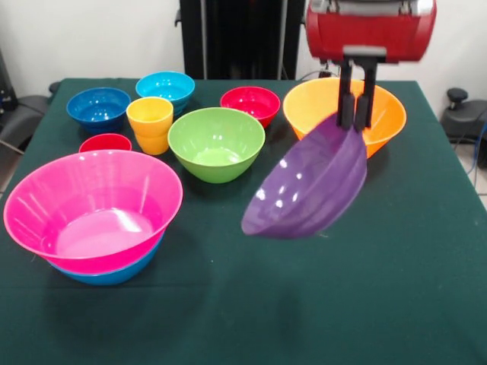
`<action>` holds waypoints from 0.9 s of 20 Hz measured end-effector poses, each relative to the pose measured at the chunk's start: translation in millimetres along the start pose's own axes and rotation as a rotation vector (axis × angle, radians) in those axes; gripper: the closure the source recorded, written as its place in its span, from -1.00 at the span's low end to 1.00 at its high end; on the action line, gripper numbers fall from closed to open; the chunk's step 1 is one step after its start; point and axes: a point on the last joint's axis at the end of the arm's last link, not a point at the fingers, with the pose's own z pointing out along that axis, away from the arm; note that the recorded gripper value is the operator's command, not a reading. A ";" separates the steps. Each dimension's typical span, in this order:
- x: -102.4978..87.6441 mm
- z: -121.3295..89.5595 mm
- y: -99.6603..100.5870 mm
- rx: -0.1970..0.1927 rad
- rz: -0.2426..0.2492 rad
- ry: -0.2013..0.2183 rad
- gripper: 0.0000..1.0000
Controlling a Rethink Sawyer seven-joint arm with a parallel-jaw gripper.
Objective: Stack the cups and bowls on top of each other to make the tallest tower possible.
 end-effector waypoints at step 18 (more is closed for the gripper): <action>-27.1 -89.8 -45.3 0.003 0.092 0.024 1.00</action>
